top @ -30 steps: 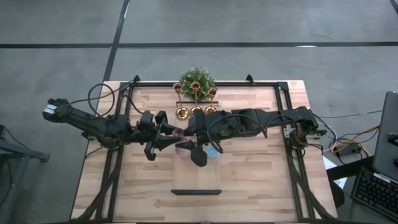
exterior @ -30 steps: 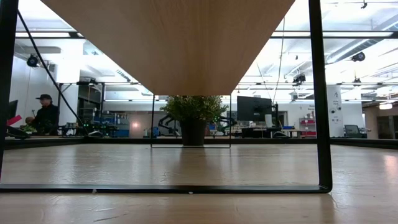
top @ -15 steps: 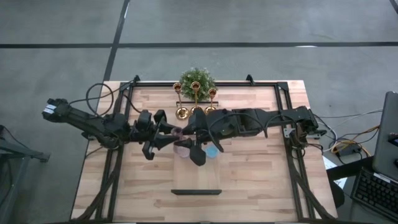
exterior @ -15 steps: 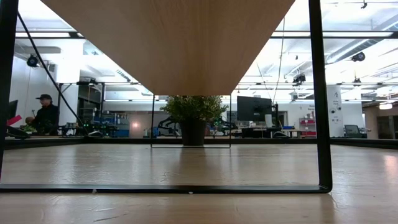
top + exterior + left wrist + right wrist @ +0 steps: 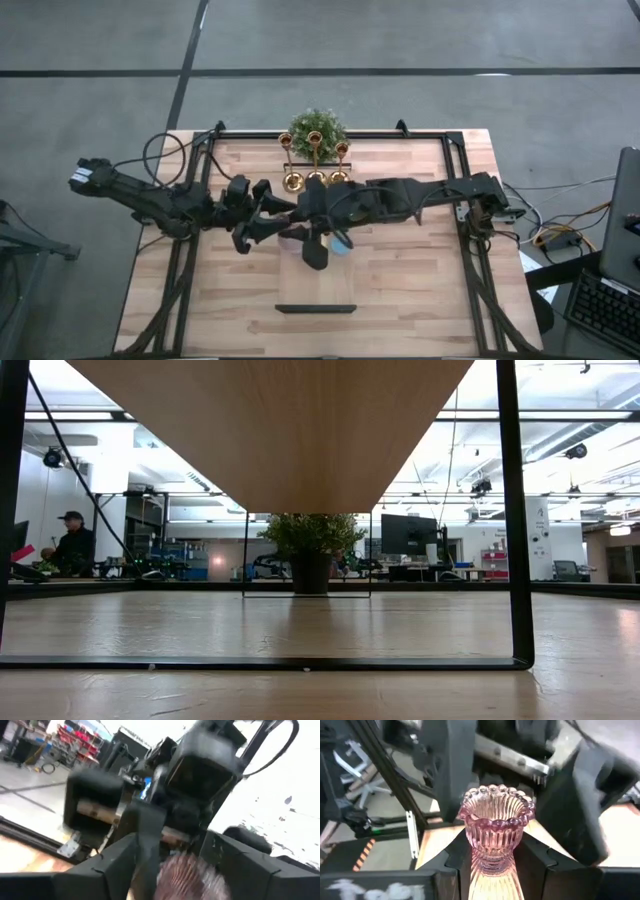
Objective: Pick & Place candle stick holders
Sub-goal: Put the pink glass candle holder on the shelf aligned with the pink glass candle holders
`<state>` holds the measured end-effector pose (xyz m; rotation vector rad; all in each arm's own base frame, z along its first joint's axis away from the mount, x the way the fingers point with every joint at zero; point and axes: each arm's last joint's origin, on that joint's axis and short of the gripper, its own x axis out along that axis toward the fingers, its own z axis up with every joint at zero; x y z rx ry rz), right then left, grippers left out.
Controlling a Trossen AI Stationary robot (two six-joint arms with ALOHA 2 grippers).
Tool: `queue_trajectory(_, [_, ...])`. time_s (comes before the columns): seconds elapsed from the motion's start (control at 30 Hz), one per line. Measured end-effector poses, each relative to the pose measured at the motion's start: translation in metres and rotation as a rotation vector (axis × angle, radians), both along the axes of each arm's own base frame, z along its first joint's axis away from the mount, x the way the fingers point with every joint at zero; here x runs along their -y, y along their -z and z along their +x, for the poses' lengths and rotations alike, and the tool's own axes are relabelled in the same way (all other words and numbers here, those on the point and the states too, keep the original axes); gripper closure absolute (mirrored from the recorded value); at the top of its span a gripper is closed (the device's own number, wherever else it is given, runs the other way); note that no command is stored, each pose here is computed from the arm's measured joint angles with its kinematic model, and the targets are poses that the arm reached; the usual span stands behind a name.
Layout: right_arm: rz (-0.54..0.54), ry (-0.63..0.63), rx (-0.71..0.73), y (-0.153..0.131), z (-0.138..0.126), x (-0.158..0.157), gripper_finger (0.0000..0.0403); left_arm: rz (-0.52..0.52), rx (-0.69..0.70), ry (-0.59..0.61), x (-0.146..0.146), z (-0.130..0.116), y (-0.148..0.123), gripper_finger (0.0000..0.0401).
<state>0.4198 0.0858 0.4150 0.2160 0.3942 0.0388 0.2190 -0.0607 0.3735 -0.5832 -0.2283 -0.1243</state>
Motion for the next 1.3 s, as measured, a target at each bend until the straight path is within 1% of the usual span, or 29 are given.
queue_trajectory(0.13, [0.003, 0.001, 0.009, -0.002, 0.000, 0.000, 0.0296, -0.008, -0.032, 0.015, 0.002, 0.005, 0.006, 0.0121])
queue_trajectory(0.23, [0.024, 0.011, 0.005, 0.000, 0.000, 0.000, 0.0296, -0.010, 0.008, 0.009, 0.001, 0.002, 0.001, 0.0118])
queue_trajectory(0.3, [0.033, 0.017, 0.012, -0.002, 0.000, 0.000, 0.0296, 0.014, 0.019, 0.001, 0.000, -0.002, -0.004, 0.0117])
queue_trajectory(0.4, [0.049, 0.023, 0.028, -0.005, -0.001, 0.000, 0.0296, 0.065, -0.044, 0.011, 0.001, -0.002, -0.003, 0.0117])
queue_trajectory(0.47, [0.060, 0.030, 0.029, -0.006, -0.001, 0.001, 0.0296, 0.070, -0.064, 0.014, 0.001, -0.001, -0.004, 0.0117])
queue_trajectory(0.6, [0.130, 0.063, 0.031, -0.007, 0.000, 0.007, 0.0296, 0.115, -0.044, 0.009, 0.001, -0.002, -0.007, 0.0117])
queue_trajectory(0.7, [0.124, 0.045, 0.053, -0.009, 0.001, 0.007, 0.0296, 0.129, -0.050, -0.005, 0.001, -0.002, -0.007, 0.0117])
queue_trajectory(0.8, [0.143, 0.025, 0.072, -0.011, 0.001, 0.007, 0.0296, 0.150, -0.068, -0.003, 0.002, 0.000, -0.003, 0.0118])
queue_trajectory(0.87, [0.147, 0.017, 0.073, -0.012, 0.001, 0.007, 0.0296, 0.148, -0.070, -0.003, 0.002, 0.000, -0.003, 0.0125])
queue_trajectory(1.03, [0.156, 0.020, 0.074, -0.012, 0.001, 0.008, 0.0303, 0.149, -0.050, -0.039, 0.001, 0.000, -0.004, 0.0158])
queue_trajectory(1.1, [0.157, 0.020, 0.076, -0.013, 0.001, 0.008, 0.0303, 0.147, -0.035, -0.046, 0.001, 0.000, -0.005, 0.0163])
queue_trajectory(1.17, [0.157, 0.018, 0.082, -0.013, 0.001, 0.008, 0.0303, 0.133, -0.022, -0.046, 0.000, 0.000, -0.007, 0.0157])
queue_trajectory(1.3, [0.139, -0.005, 0.087, -0.014, 0.000, 0.007, 0.0303, 0.086, 0.004, -0.023, 0.001, -0.001, -0.009, 0.0126])
